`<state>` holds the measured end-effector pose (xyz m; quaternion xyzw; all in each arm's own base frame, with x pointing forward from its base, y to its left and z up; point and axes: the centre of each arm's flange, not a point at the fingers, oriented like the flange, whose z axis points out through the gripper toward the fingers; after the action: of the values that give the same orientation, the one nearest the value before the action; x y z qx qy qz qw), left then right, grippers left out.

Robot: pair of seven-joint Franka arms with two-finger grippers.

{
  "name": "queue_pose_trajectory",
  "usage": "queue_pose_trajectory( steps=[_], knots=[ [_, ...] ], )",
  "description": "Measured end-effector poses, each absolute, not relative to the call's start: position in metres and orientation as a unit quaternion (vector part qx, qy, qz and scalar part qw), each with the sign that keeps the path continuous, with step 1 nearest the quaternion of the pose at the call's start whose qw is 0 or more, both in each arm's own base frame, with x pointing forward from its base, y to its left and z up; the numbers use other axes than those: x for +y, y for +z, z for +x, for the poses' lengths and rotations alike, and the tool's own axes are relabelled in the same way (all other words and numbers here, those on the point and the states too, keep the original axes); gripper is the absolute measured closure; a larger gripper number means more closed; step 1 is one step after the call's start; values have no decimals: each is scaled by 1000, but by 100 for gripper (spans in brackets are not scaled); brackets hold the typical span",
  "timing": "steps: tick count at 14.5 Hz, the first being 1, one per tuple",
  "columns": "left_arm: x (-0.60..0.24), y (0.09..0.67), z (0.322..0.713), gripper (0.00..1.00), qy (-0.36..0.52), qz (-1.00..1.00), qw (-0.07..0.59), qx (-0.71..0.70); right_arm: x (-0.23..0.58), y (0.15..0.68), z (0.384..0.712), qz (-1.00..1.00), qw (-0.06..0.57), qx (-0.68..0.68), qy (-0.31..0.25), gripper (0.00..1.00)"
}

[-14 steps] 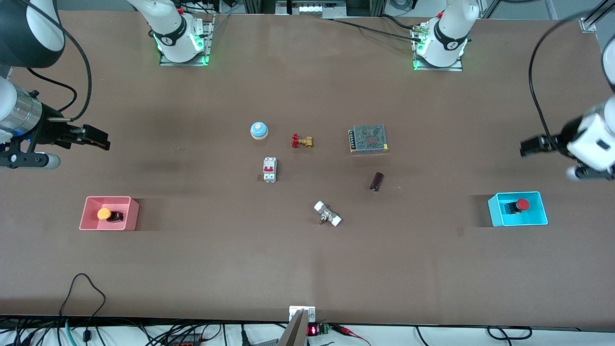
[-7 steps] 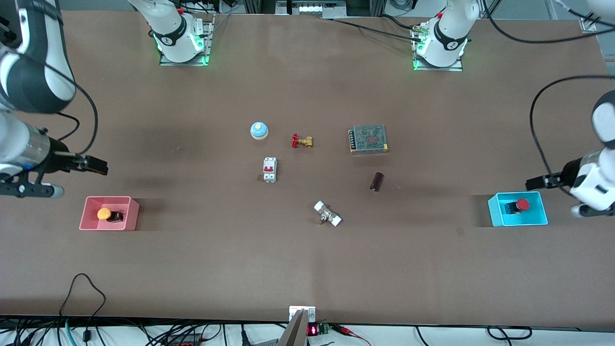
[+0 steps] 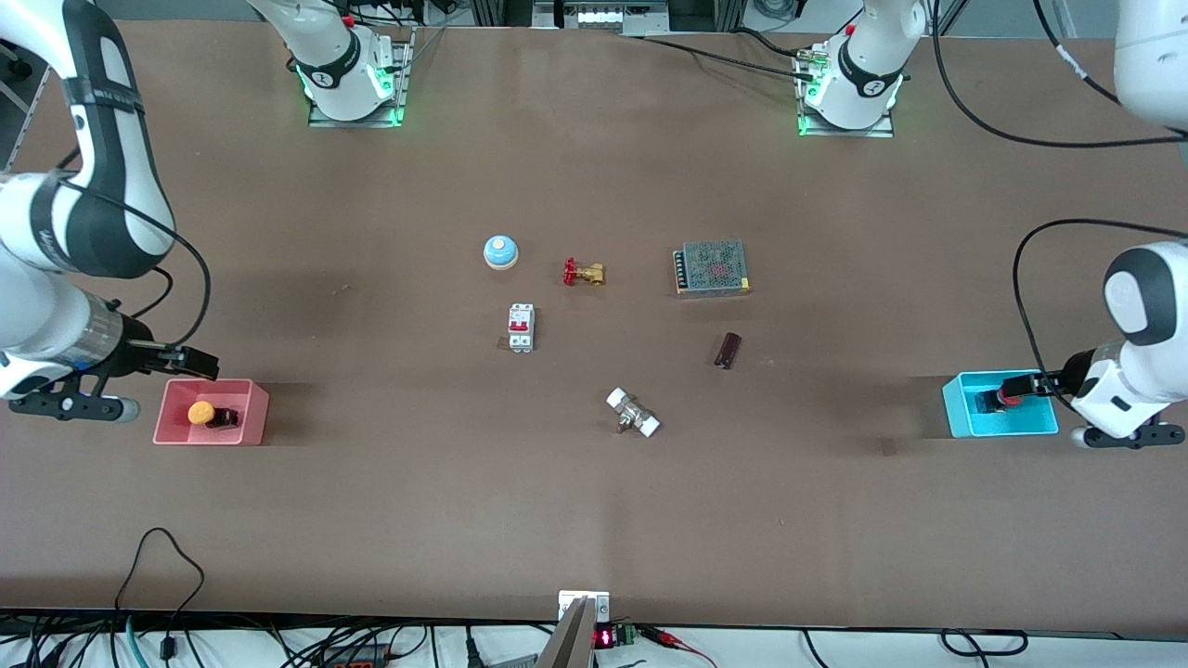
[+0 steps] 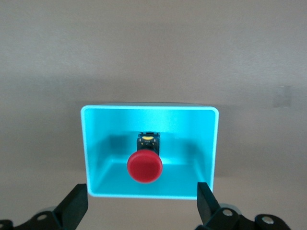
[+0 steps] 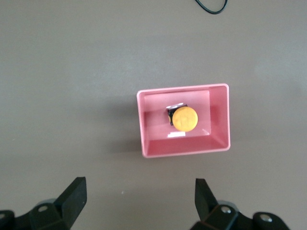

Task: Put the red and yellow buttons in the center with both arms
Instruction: 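Lower the right gripper to the yellow button while the left gripper reaches red, then grasp the yellow button with the right gripper while the left gripper grasps red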

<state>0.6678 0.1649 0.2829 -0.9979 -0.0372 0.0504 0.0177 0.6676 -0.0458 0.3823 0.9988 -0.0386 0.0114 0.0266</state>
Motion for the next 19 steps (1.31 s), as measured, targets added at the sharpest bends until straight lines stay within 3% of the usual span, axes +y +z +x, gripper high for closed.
queue_pose_trajectory(
  steps=[7,10,16,17,19],
  knots=[
    [170,239,669,1,52,-998,17,-38,-73,329,669,998,61,-3,25,0],
    [170,231,668,10,56,-998,16,-38,-82,316,672,997,62,24,33,0],
    [169,211,665,15,54,-998,15,-36,-103,288,677,995,53,67,49,0],
    [168,209,664,20,56,-998,15,-36,-101,283,677,995,52,68,49,0],
    [167,207,663,41,58,-998,14,-35,-99,275,678,995,48,68,50,0]
  ],
)
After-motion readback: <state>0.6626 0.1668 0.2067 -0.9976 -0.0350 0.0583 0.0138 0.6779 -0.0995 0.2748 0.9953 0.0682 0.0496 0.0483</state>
